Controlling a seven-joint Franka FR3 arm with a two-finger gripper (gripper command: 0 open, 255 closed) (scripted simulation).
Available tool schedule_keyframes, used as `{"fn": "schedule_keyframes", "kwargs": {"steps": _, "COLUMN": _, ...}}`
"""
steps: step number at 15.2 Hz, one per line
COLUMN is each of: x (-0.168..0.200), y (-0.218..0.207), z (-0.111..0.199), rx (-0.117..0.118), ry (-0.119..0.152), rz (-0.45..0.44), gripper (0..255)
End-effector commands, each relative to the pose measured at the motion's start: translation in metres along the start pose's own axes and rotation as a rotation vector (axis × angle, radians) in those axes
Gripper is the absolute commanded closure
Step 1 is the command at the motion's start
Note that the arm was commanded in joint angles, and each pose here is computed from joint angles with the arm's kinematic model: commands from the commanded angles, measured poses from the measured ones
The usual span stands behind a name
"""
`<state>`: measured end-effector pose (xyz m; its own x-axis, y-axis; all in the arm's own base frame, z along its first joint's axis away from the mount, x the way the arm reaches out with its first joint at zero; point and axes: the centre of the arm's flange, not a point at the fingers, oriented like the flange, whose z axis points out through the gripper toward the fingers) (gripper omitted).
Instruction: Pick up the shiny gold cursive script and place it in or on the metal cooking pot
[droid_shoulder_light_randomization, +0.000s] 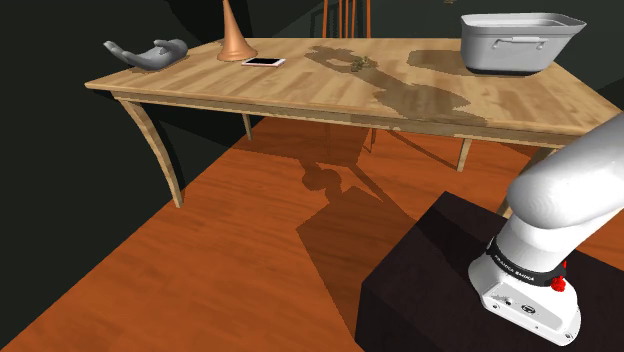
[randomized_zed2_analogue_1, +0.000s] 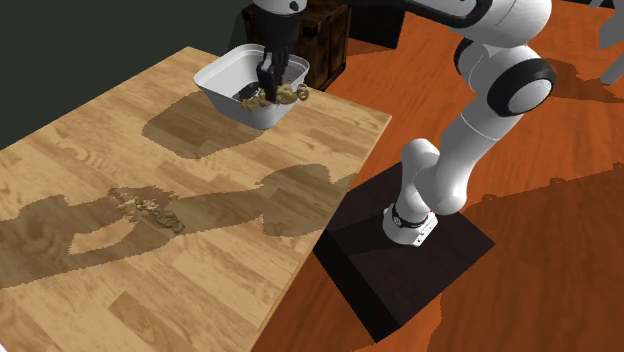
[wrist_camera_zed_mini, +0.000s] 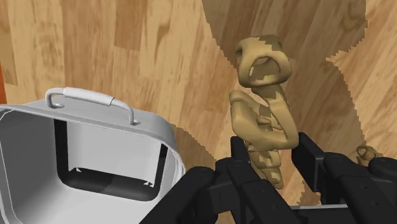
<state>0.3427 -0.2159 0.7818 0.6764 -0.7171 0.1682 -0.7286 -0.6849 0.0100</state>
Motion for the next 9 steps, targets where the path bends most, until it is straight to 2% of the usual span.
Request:
{"fn": "schedule_keyframes", "kwargs": {"steps": 1, "x": 0.014, "y": 0.023, "z": 0.003, "rx": 0.0, "ry": 0.001, "rz": -0.001, "gripper": 255}}
{"fn": "schedule_keyframes", "kwargs": {"steps": 9, "x": 0.07, "y": 0.112, "z": 0.007, "rx": 0.0, "ry": 0.001, "rz": -0.001, "gripper": 255}}
